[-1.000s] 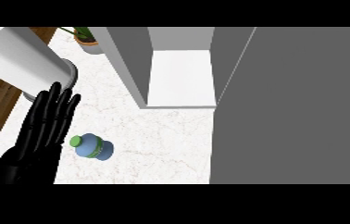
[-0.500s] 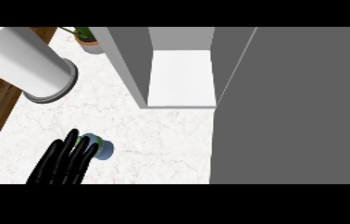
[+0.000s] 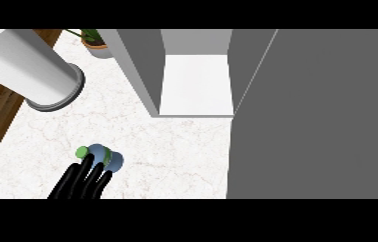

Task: Pick up the bottled water, place it into the cabinet and close the cabinet

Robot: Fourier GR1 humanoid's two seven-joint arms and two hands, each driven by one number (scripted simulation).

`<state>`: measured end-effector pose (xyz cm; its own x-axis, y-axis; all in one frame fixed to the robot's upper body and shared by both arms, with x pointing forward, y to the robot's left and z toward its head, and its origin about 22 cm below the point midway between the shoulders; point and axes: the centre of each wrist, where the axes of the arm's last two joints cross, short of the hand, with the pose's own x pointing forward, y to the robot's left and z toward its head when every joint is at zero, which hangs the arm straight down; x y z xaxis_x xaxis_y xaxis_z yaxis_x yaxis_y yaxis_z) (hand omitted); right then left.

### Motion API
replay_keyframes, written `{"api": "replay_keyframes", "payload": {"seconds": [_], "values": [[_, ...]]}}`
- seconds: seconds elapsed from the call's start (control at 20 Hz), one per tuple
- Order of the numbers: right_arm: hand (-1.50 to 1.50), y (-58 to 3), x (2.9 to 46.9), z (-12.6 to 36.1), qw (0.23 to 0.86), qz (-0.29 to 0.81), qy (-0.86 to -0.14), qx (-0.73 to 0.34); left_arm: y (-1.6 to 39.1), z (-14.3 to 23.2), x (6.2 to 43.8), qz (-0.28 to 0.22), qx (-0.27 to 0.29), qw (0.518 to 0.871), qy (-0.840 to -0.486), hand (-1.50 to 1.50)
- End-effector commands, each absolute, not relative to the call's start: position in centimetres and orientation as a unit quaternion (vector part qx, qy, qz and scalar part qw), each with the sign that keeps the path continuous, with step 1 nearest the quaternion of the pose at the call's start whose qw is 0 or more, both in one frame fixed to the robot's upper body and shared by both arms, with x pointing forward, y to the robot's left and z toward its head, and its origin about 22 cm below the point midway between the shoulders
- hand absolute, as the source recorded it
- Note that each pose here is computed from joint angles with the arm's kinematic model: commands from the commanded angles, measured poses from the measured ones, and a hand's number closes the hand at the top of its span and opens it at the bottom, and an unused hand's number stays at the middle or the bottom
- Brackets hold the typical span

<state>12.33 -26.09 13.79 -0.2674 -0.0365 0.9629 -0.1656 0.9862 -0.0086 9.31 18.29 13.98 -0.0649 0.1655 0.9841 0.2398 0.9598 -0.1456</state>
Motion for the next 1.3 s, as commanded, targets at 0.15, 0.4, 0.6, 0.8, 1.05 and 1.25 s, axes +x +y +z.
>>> {"api": "replay_keyframes", "payload": {"seconds": [0.15, 0.4, 0.6, 0.8, 1.05, 1.25], "values": [[-1.5, -25.6, 9.6, 16.2, 0.576, 0.043, -0.809, 0.105, 18.7, 18.4, 6.2, -0.025, -0.138, 0.628, -0.766, -1.5], [-1.5, -26.0, 9.2, 16.7, 0.581, 0.055, -0.806, 0.101, 19.3, 18.3, 5.4, -0.019, -0.137, 0.636, -0.759, -1.5], [-1.5, -26.4, 8.7, 16.6, 0.584, 0.043, -0.804, 0.102, 19.7, 18.1, 5.7, -0.003, -0.108, 0.64, -0.76, -1.5], [-1.5, -26.6, 8.4, 15.8, 0.583, 0.034, -0.805, 0.105, 20.3, 17.5, 6.4, 0.015, -0.07, 0.63, -0.774, -1.5], [-1.5, -27.3, 7.7, 16.1, 0.588, 0.045, -0.802, 0.096, 20.6, 16.1, 7.0, 0.026, -0.04, 0.64, -0.767, -1.5], [-1.5, -27.4, 6.6, 16.3, 0.576, 0.051, -0.81, 0.094, 22.0, 14.9, 7.0, 0.012, -0.021, 0.662, -0.749, -1.5]]}}
